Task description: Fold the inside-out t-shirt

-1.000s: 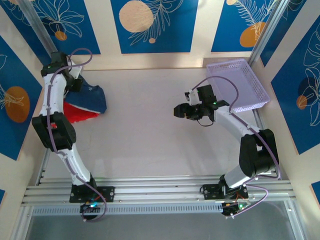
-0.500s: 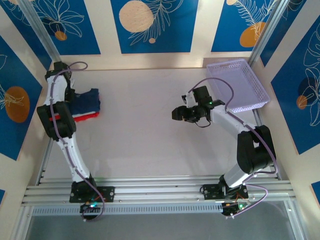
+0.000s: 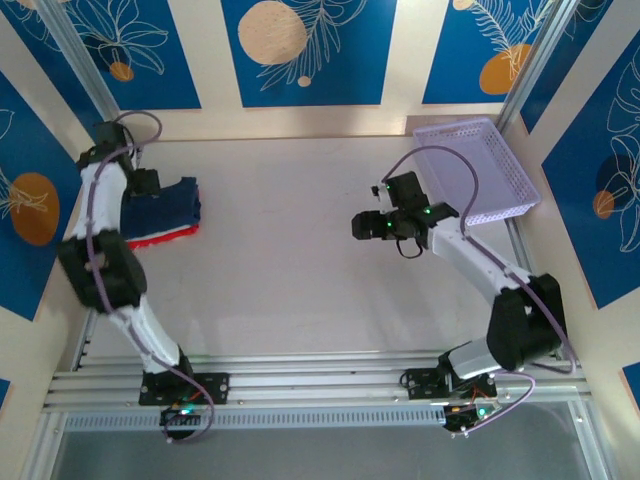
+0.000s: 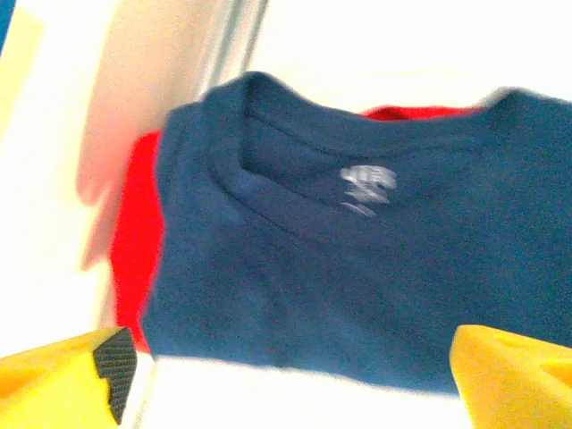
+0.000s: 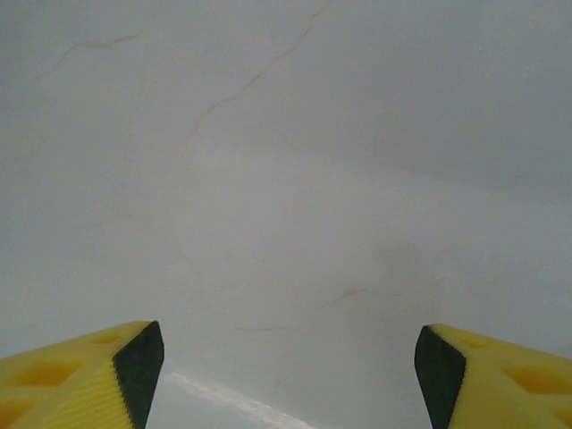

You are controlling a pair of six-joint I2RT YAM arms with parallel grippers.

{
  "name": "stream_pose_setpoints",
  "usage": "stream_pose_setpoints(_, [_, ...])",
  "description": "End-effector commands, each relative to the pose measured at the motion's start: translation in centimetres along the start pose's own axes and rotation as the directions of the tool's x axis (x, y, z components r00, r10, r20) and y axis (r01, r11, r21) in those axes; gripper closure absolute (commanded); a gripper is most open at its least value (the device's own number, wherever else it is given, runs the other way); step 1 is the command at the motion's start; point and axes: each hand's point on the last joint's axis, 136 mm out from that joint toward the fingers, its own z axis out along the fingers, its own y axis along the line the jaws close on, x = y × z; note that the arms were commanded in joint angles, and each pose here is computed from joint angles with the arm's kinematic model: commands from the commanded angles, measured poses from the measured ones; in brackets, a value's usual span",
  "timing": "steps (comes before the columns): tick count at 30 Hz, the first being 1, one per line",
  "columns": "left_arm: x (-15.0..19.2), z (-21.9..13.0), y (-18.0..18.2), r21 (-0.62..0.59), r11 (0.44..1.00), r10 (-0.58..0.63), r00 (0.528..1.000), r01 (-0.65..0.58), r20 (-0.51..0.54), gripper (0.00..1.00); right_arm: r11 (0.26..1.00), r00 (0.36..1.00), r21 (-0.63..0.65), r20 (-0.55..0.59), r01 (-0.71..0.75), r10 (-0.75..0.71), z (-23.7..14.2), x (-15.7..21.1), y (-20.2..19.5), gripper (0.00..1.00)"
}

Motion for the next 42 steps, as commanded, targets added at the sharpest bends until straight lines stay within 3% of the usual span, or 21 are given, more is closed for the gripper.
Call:
stream_pose_setpoints(1, [-0.4, -4.7, -5.2, 0.307, 0.938, -0.236, 0.945, 0.161, 0.228, 0.03, 0.966, 0.987, 0.256, 0.142, 0.039, -0.077, -2.0, -1.0, -4.1, 0.07])
stream_pose_setpoints(4, [2.8, -6.0, -6.4, 0.325, 0.933, -0.271, 0.898, 0.156, 0.345, 0.00, 0.932, 0.966, 0.362, 0.241, 0.000, -0.094, -3.6, -1.4, -6.5, 0.01])
stream_pose_setpoints(8, [6.7, -6.4, -7.9, 0.181, 0.983, -0.133, 0.848, 0.044, 0.513, 0.00, 0.876, 0.927, 0.472, 0.364, -0.098, -0.092, -5.4, -2.0, -10.4, 0.01])
stream_pose_setpoints(15, [12.1, -1.2, -9.8, 0.072, 0.989, 0.075, 0.870, -0.126, 0.487, 0.00, 0.878, 0.882, 0.472, 0.443, -0.078, -0.159, -1.6, -1.1, -15.2, 0.01])
stream_pose_setpoints(19, [12.8, 1.0, -11.3, 0.091, 0.976, 0.122, 0.839, -0.199, 0.530, 0.00, 0.897, 0.874, 0.432, 0.467, -0.091, -0.136, 0.5, -0.3, -16.6, 0.01])
stream_pose_setpoints(20, [12.9, 1.2, -11.7, 0.104, 0.971, 0.137, 0.851, -0.218, 0.507, 0.00, 0.906, 0.864, 0.411, 0.487, -0.098, -0.127, 0.7, -0.2, -16.7, 0.01])
stream_pose_setpoints(25, [11.9, 0.5, -13.0, 0.148, 0.958, 0.104, 0.779, -0.245, 0.619, 0.00, 0.940, 0.854, 0.332, 0.509, -0.081, -0.106, 1.1, -0.4, -16.2, 0.01])
stream_pose_setpoints(30, [12.5, 2.8, -13.9, 0.153, 0.951, 0.124, 0.782, -0.270, 0.611, 0.00, 0.971, 0.801, 0.227, 0.593, -0.070, -0.081, 1.1, -0.6, -15.2, 0.00])
stream_pose_setpoints(34, [12.5, 3.2, -13.8, 0.164, 0.952, 0.112, 0.793, -0.258, 0.598, 0.00, 0.968, 0.800, 0.242, 0.592, -0.062, -0.097, 3.1, -0.1, -15.7, 0.01])
stream_pose_setpoints(35, [12.5, 3.2, -13.8, 0.172, 0.951, 0.110, 0.798, -0.258, 0.593, 0.00, 0.968, 0.826, 0.238, 0.559, -0.074, -0.074, 3.3, 0.0, -15.9, 0.01])
stream_pose_setpoints(42, [12.4, 3.2, -13.7, 0.173, 0.951, 0.108, 0.795, -0.258, 0.596, 0.00, 0.971, 0.822, 0.220, 0.567, -0.094, -0.048, 3.2, -0.1, -16.4, 0.01])
